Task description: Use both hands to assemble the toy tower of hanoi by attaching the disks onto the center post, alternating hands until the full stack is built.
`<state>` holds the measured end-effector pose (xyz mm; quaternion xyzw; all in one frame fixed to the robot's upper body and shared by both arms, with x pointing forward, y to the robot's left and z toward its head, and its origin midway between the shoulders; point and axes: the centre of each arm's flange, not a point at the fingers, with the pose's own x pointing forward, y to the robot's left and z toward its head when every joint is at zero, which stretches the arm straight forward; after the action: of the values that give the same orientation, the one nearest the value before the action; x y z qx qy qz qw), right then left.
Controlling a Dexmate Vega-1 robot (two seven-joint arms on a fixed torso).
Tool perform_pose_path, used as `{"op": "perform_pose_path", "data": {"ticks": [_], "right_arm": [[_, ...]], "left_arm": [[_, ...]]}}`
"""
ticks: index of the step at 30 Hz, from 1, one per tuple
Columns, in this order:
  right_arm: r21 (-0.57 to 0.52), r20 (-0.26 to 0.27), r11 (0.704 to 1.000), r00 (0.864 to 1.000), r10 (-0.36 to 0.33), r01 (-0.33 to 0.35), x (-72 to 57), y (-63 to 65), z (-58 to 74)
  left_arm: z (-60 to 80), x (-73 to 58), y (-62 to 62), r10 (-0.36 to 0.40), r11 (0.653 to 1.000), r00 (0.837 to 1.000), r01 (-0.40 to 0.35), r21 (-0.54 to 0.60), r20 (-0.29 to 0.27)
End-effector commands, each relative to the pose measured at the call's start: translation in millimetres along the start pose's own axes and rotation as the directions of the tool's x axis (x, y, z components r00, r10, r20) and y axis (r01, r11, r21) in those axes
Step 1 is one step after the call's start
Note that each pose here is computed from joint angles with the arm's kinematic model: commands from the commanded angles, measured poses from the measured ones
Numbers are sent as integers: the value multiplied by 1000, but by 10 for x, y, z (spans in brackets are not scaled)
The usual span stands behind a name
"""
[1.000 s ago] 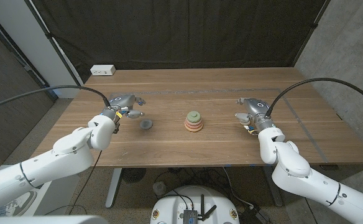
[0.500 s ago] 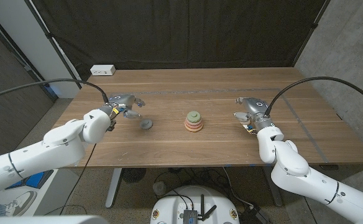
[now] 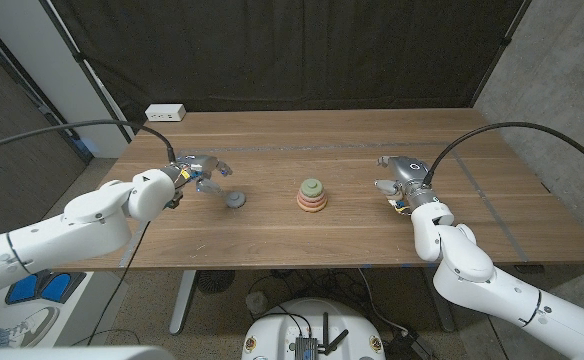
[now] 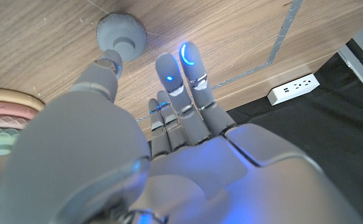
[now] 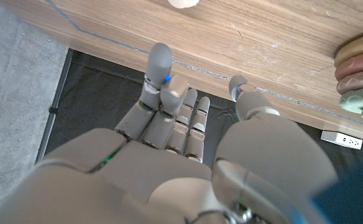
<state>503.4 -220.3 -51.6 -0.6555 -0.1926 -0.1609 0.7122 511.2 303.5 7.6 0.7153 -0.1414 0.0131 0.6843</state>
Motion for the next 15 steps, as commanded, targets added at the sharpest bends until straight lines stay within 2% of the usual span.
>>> {"op": "perform_pose_path", "data": {"ticks": [1,15], "right_arm": [[-7,2,1000,1000,4,-4,-10,-8,10],[-10,10,1000,1000,11,-11,-16,-9,28]], "left_arm": [[46,71,-43,-38,997,999,37,65,12],[114,130,-144,-65,991,997,62,120,29]]}}
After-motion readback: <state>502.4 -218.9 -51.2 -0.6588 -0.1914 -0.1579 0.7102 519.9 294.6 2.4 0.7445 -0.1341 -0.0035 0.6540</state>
